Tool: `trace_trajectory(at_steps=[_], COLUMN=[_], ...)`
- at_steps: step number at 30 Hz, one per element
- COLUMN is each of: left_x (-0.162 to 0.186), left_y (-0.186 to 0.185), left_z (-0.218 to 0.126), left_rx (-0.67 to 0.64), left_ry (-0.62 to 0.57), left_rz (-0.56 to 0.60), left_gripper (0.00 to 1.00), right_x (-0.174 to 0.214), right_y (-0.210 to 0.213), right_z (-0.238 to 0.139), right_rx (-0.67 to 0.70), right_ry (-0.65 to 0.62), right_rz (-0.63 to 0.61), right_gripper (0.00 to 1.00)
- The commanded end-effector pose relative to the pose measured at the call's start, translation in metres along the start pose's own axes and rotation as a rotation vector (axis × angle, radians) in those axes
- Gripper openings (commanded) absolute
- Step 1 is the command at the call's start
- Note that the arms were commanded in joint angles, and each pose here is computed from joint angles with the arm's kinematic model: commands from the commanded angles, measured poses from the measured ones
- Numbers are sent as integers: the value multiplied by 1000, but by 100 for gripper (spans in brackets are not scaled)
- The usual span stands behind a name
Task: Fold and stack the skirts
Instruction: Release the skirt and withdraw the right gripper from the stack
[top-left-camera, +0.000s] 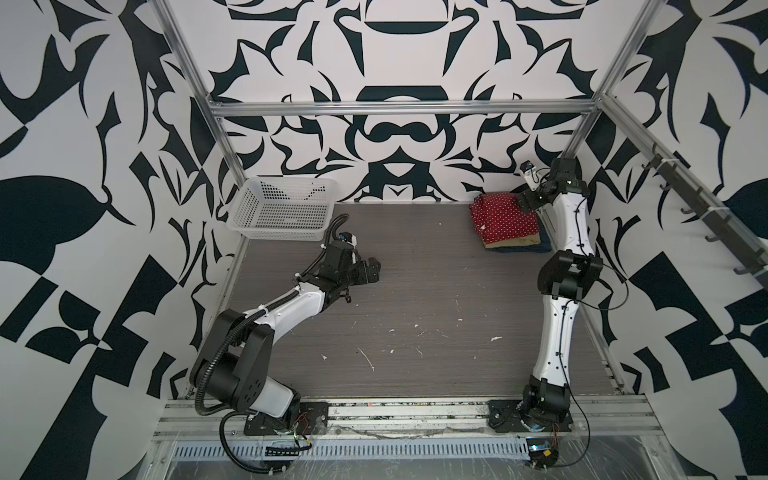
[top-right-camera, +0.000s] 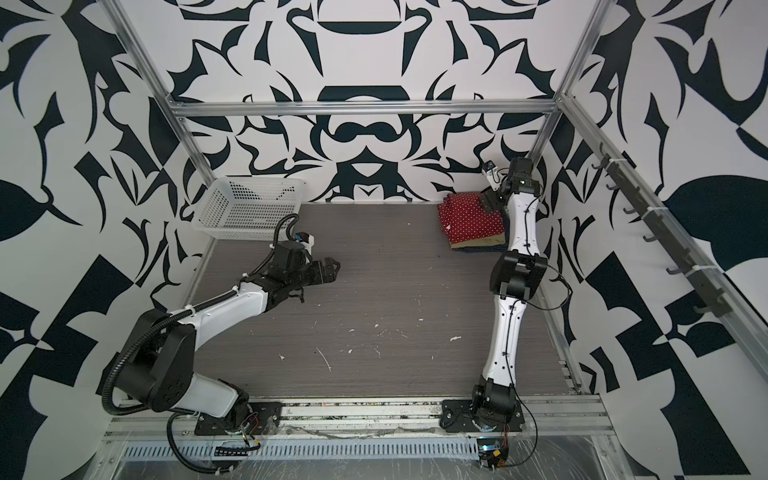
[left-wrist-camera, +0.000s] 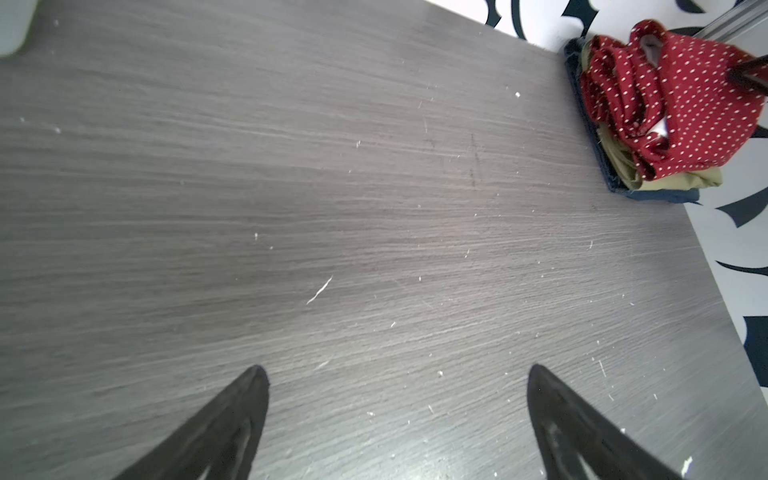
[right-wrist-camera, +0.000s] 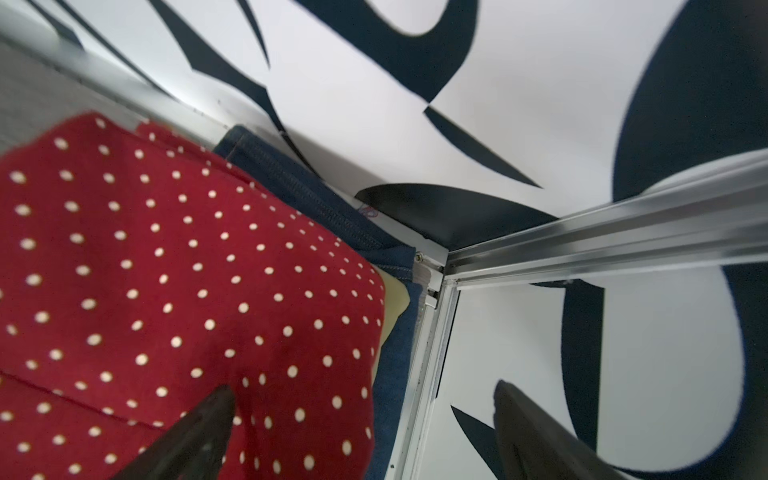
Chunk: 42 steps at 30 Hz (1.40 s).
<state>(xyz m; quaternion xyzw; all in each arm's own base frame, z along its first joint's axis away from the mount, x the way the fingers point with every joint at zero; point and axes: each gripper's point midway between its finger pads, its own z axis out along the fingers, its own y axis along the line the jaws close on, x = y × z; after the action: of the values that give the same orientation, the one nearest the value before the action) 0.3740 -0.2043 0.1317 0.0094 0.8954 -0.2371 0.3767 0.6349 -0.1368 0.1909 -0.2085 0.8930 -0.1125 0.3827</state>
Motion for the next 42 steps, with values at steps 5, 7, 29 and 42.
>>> trace_trajectory(at_steps=[5,7,29,42], left_x=[-32,-34,-21,-30], left_y=[-16,-17,-12,-20], left_z=[-17,-18,-17,-9], left_rx=[22,22,33,54], left_ry=[-89,-92,-108,-108], left_rz=[35,36,12,17], left_gripper=[100,99,99,99], right_x=[-63,-66,-36,-38], right_y=[-20,-14,33,11], right_z=[-104,-117,1,-30], right_rx=[70,48,-474,-586], right_ry=[-239,-269,-547,-653], right_rz=[205,258,885,969], right_gripper=[100,96,2,17])
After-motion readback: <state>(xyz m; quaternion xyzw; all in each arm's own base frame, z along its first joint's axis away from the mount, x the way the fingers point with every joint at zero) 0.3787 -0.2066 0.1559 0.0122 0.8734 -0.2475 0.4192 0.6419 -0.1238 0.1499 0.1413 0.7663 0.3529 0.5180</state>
